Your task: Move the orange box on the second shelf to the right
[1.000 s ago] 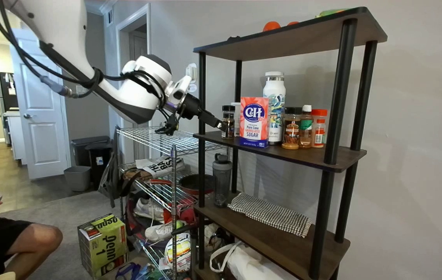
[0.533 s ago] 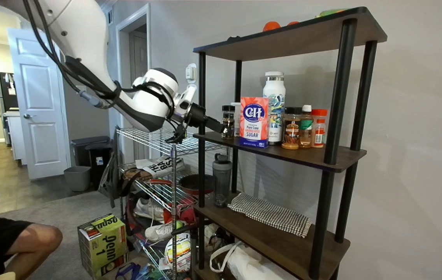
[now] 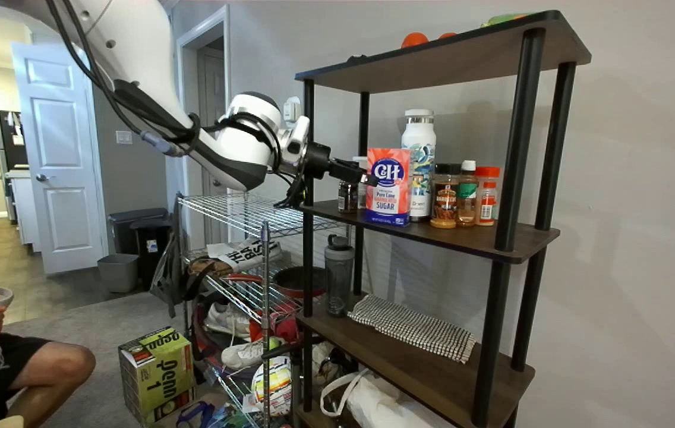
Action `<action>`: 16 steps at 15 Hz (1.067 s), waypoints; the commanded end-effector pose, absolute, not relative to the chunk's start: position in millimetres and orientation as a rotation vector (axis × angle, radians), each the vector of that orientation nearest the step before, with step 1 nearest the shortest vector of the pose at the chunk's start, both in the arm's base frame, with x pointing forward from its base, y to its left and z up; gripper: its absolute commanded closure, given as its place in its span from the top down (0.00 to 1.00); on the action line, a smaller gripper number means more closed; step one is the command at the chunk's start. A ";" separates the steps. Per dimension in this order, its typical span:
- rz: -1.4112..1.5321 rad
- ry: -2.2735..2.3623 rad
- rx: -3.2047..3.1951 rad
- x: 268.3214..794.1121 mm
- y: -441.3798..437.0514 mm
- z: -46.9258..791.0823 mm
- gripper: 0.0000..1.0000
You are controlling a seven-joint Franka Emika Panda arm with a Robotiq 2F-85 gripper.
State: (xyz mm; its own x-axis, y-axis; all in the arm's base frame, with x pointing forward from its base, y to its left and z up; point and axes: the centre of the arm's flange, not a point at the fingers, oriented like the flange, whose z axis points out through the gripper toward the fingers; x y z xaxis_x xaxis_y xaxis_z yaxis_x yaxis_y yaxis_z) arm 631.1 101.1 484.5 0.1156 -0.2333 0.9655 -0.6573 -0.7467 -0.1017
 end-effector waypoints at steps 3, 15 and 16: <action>1.742 -0.951 1.972 659.2 91.8 503.8 1.00; 1.710 -0.976 1.944 649.4 89.6 507.3 1.00; 1.702 -0.975 1.959 644.0 93.7 506.0 1.00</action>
